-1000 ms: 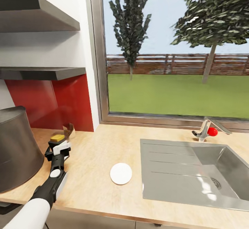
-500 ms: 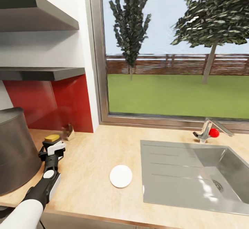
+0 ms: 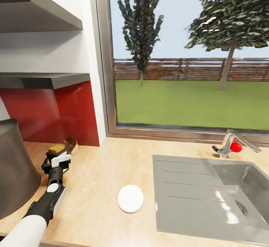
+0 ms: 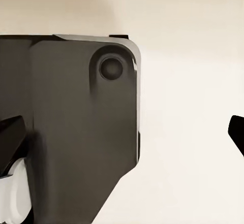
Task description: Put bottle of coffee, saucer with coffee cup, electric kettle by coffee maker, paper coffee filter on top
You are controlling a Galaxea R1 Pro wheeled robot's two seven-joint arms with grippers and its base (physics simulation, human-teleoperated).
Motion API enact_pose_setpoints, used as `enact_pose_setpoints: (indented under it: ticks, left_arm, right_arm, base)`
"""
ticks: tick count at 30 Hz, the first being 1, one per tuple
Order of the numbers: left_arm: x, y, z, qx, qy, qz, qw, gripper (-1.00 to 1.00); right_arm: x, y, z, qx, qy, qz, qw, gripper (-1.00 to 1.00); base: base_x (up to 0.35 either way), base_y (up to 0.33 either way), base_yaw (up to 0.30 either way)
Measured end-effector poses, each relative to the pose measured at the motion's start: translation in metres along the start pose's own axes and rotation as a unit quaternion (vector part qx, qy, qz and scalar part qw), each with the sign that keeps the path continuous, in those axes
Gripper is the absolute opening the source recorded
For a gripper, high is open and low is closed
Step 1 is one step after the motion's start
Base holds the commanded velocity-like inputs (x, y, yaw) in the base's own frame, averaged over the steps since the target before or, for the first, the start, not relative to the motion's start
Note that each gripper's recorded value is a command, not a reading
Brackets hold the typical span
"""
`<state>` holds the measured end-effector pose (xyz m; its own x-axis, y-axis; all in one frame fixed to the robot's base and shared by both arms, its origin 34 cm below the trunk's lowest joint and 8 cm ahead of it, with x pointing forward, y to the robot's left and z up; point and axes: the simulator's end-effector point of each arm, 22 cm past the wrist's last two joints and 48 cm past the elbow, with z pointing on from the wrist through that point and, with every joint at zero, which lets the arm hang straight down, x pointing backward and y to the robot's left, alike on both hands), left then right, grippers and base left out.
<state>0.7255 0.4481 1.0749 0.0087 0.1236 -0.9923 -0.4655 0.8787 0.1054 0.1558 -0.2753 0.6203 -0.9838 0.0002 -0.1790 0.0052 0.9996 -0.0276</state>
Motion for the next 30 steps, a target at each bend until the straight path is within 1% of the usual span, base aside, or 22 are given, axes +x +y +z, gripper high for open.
enact_pose_setpoints:
  ticks: [4,7,14,21,30]
  left_arm:
    - [0.001,0.001,0.000,-0.001,0.001,0.000,1.0000,-1.00]
    - [0.003,0.004,0.000,-0.004,0.002,0.001,1.0000,-1.00]
    - [0.010,0.007,-0.004,-0.007,0.009,0.003,0.9999,-1.00]
    - [0.011,0.008,-0.004,-0.009,0.010,0.002,0.9999,-1.00]
    - [0.011,0.007,-0.005,-0.008,0.010,0.002,0.9999,-1.00]
  right_arm:
    - [0.000,0.000,0.000,0.000,0.000,0.000,1.0000,1.00]
    - [0.000,0.000,0.000,0.000,0.000,0.000,1.0000,1.00]
    - [0.000,0.000,0.000,0.000,0.001,0.000,1.0000,1.00]
    - [0.000,-0.001,0.000,0.001,0.000,0.000,1.0000,1.00]
    - [0.000,-0.001,0.000,0.001,0.001,0.000,1.0000,1.00]
  base:
    - [0.233,0.089,0.000]
    - [0.074,0.024,0.000]
    - [0.011,0.004,0.000]
    - [0.000,0.090,0.000]
    - [0.000,0.013,0.000]
